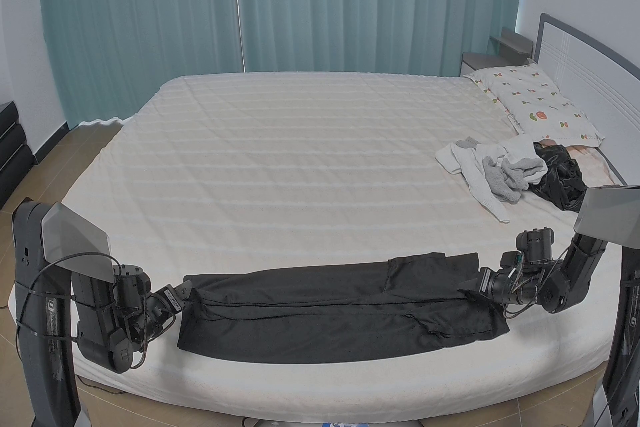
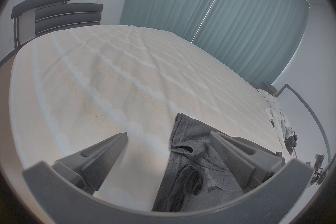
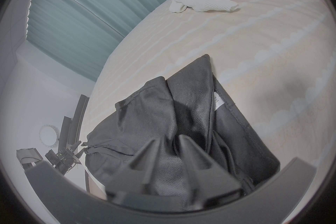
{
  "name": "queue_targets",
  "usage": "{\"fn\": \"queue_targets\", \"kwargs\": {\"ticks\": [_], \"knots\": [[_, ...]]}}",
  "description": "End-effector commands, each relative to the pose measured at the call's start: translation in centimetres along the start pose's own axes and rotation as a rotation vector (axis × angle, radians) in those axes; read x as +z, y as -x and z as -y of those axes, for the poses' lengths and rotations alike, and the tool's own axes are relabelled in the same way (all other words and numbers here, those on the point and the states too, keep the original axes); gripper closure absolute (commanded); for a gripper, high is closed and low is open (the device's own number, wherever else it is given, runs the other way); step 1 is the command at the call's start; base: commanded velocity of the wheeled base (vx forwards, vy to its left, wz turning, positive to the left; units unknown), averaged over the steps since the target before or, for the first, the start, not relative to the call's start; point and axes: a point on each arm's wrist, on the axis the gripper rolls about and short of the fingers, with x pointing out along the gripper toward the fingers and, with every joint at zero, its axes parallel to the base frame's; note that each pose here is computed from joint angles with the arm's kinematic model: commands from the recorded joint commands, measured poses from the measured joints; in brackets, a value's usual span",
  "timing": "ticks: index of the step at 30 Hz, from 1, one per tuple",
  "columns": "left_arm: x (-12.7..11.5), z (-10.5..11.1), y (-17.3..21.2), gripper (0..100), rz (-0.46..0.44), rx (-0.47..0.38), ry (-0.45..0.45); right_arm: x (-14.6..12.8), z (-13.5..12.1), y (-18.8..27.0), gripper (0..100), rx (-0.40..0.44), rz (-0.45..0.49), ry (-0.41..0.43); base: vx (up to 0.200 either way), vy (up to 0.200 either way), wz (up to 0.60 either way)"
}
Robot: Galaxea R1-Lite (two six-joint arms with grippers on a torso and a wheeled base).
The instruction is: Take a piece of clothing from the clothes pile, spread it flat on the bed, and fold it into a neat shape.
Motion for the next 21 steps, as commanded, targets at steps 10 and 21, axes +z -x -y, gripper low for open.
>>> {"fn": "queue_targets", "kwargs": {"ticks": [10, 21], "knots": [[3.0, 2.3, 0.4, 0, -0.006, -0.138, -0.032, 0.5, -0.7, 4.0, 0, -0.001, 0.064, -0.05, 0.0, 0.0, 0.0], [4.0, 3.4, -2.1, 0, -0.185, -0.12, -0.278, -2.5, -0.7, 7.1, 0, 0.026, 0.116, -0.033, 0.0, 0.0, 0.0]]}}
